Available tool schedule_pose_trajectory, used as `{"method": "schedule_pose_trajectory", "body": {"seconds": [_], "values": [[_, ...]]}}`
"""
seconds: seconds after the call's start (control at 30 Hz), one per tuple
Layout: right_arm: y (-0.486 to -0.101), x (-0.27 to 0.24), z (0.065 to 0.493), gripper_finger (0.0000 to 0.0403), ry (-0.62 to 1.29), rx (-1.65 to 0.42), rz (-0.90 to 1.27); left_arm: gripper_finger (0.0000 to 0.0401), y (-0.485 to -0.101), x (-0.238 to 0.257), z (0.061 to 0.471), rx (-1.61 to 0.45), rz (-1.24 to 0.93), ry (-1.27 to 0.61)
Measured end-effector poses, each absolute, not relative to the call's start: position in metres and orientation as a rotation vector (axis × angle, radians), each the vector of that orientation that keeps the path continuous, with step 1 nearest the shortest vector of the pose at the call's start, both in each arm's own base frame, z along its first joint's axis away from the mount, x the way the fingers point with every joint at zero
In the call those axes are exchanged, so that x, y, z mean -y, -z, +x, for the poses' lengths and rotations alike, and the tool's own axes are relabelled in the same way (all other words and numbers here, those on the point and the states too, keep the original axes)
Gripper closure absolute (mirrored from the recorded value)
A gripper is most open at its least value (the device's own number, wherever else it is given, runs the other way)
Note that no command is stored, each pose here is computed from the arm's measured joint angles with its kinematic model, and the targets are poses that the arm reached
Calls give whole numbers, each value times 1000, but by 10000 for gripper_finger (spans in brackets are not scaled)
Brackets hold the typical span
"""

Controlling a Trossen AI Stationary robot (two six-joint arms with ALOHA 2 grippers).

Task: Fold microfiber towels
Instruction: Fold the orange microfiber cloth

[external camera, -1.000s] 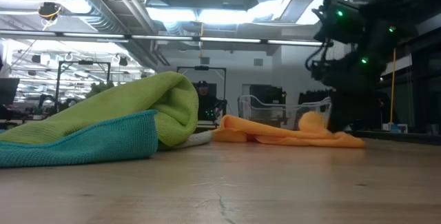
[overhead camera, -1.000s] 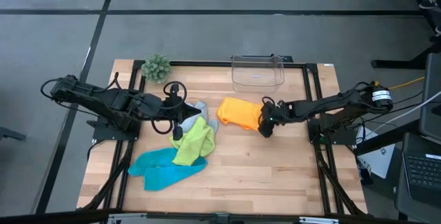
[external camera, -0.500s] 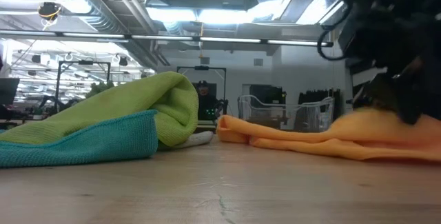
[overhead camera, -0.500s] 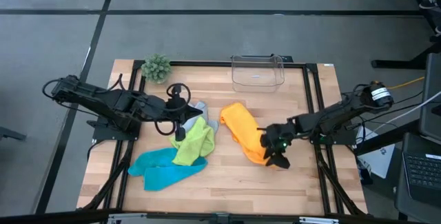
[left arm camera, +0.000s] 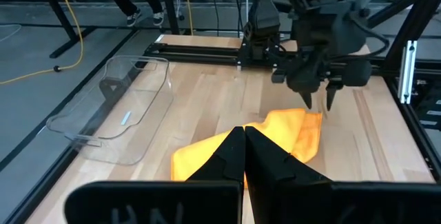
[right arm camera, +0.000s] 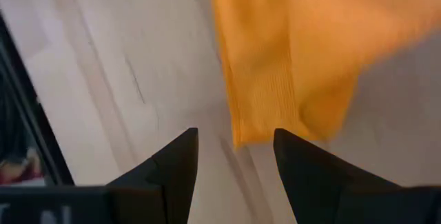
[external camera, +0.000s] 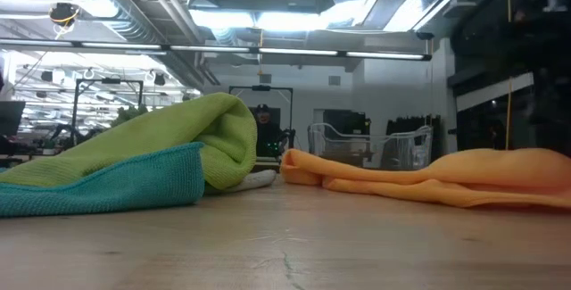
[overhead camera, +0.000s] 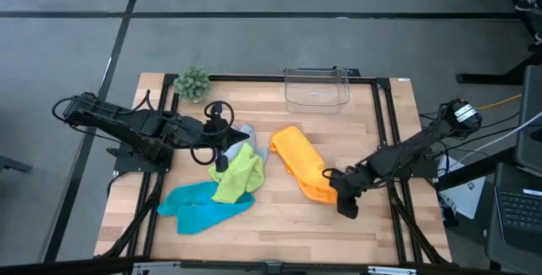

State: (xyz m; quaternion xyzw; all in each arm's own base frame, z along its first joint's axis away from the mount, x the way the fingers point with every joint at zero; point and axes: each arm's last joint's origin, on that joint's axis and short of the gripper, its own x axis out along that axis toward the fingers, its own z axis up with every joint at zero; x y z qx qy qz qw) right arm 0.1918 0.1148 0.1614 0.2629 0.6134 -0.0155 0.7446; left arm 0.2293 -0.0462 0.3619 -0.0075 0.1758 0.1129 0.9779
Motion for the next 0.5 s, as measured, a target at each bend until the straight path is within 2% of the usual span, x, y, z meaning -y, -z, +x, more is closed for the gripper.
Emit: {"method": "schedule_pose_trajectory", "body": {"seconds": [0.13, 0.33, 0.5], "values": [[-156, -122, 182, 210, 117, -1364, 630, 401, -362, 46, 229, -355, -3, -226], [-149, -121, 177, 210, 321, -1272, 691, 401, -362, 46, 229, -356, 15, -223], [-145, -118, 174, 210, 363, -1259, 697, 401, -362, 46, 229, -356, 15, -223]]}}
